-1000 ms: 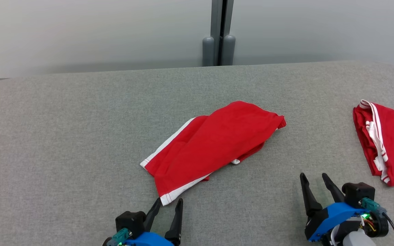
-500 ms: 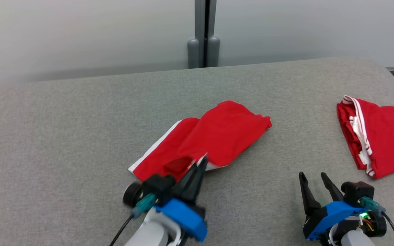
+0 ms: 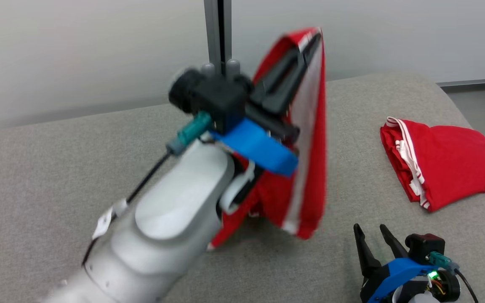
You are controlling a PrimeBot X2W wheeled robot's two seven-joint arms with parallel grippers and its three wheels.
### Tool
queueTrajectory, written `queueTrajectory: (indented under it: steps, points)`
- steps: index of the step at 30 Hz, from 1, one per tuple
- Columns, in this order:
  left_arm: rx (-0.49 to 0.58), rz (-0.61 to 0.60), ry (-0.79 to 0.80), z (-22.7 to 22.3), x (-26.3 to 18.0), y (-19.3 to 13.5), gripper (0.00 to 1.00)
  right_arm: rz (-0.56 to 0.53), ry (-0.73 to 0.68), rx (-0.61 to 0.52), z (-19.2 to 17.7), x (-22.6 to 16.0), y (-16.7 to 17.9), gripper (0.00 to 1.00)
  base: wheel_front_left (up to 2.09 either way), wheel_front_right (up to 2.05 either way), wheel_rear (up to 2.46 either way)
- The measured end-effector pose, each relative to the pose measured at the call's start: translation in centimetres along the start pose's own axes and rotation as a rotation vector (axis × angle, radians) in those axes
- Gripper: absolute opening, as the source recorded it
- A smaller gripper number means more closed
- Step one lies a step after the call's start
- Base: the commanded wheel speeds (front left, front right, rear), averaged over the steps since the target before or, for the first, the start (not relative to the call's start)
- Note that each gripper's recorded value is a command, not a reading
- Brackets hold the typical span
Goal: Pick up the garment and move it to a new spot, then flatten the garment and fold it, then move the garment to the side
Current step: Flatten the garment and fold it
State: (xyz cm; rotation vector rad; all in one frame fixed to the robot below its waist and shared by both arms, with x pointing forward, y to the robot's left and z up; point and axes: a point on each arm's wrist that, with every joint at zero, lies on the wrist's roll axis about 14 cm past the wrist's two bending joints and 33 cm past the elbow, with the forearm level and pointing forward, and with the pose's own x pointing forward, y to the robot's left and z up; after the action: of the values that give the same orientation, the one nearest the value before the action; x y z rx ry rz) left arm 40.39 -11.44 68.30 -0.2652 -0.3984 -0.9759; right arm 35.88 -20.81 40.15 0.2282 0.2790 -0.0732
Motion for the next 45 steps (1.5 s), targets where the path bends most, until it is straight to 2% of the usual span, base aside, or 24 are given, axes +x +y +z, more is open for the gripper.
queueTrajectory:
  steps: [5,10,16,22,25,27,31,37,38,39,42,45]
  points:
    - [0.139,0.04,-0.062,4.3,3.3,2.4,0.0,0.026,-0.015,0.026,0.3,-0.4,0.9,1.0,0.0,0.0,0.0]
    - [0.16,0.106,-0.157,8.8,4.6,4.5,0.0,0.044,-0.011,0.049,0.0,-0.8,1.7,1.0,0.0,0.0,0.0]
    - [0.228,0.176,-0.18,10.9,3.4,6.8,0.0,0.06,-0.007,0.048,-0.3,-0.9,2.2,1.0,0.0,0.0,0.0]
    - [0.311,0.289,-0.187,12.9,0.7,10.6,0.0,0.081,-0.012,0.034,0.0,-0.5,2.9,1.0,0.0,0.0,0.0]
    - [0.349,0.293,-0.168,13.0,-0.1,11.4,0.0,0.093,-0.009,0.03,0.0,-0.4,3.4,1.0,0.0,0.0,0.0]
    - [0.376,0.264,-0.122,11.8,-0.2,11.3,0.0,0.098,-0.008,0.029,-0.1,-0.4,3.5,1.0,0.0,0.0,0.0]
    - [0.359,0.19,0.068,5.1,0.0,10.9,0.0,0.093,0.008,0.034,-0.6,-0.5,3.3,1.0,0.0,0.0,0.0]
    - [0.158,0.162,0.406,-9.7,-2.9,10.1,0.0,0.03,0.037,0.041,-1.5,-0.4,1.2,1.0,0.0,0.0,0.0]
    - [0.125,0.163,0.444,-11.6,-3.5,9.9,0.04,0.018,0.04,0.041,-1.5,-0.4,0.8,1.0,0.0,0.0,0.0]
    - [0.093,0.167,0.477,-13.4,-4.1,9.6,1.0,0.003,0.045,0.041,-1.6,-0.4,0.3,1.0,0.0,0.0,0.0]
    - [0.012,0.201,0.543,-17.1,-5.7,9.2,1.0,-0.039,0.06,0.043,-2.1,-0.6,-1.1,1.0,0.0,0.0,0.0]
    - [-0.024,0.255,0.599,-19.5,-7.8,9.4,1.0,-0.065,0.066,0.042,-2.2,-0.5,-1.9,1.0,0.0,0.0,0.0]
